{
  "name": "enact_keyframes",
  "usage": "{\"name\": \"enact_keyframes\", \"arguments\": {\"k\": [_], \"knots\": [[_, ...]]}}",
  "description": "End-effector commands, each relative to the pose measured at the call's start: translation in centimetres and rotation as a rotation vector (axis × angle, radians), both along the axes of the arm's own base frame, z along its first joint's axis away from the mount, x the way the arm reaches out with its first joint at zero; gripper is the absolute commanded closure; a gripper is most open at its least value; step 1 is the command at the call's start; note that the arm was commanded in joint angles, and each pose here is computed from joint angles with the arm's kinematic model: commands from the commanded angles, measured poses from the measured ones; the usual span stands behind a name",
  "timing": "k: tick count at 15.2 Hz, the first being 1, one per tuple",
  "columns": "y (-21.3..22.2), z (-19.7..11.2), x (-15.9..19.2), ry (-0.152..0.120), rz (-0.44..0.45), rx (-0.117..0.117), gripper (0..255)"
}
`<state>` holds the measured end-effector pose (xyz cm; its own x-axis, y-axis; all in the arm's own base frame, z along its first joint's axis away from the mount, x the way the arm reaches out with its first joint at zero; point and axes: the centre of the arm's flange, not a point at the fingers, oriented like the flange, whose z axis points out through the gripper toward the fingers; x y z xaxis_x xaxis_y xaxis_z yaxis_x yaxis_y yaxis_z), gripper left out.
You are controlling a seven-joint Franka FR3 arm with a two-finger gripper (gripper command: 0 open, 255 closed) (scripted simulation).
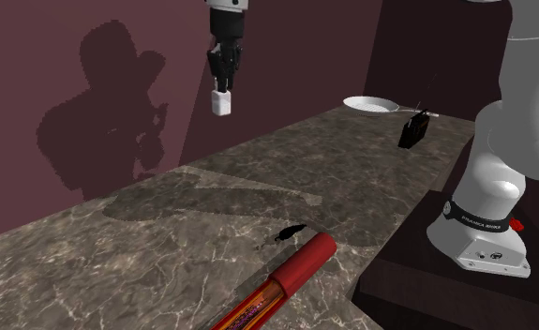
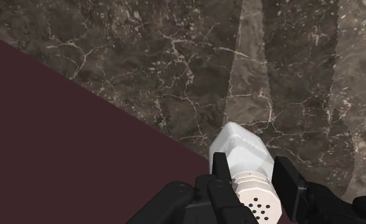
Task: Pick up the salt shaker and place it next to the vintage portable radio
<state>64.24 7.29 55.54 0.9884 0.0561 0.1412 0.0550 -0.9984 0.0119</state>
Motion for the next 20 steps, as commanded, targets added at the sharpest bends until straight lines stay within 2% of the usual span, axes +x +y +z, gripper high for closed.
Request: {"name": "enact_keyframes", "arguments": {"k": [1, 20], "knots": [[0.1, 1.0, 0.0, 0.000, 0.000, 0.000, 255], [0.1, 11.0, 0.0, 0.000, 0.000, 0.000, 255]]}}
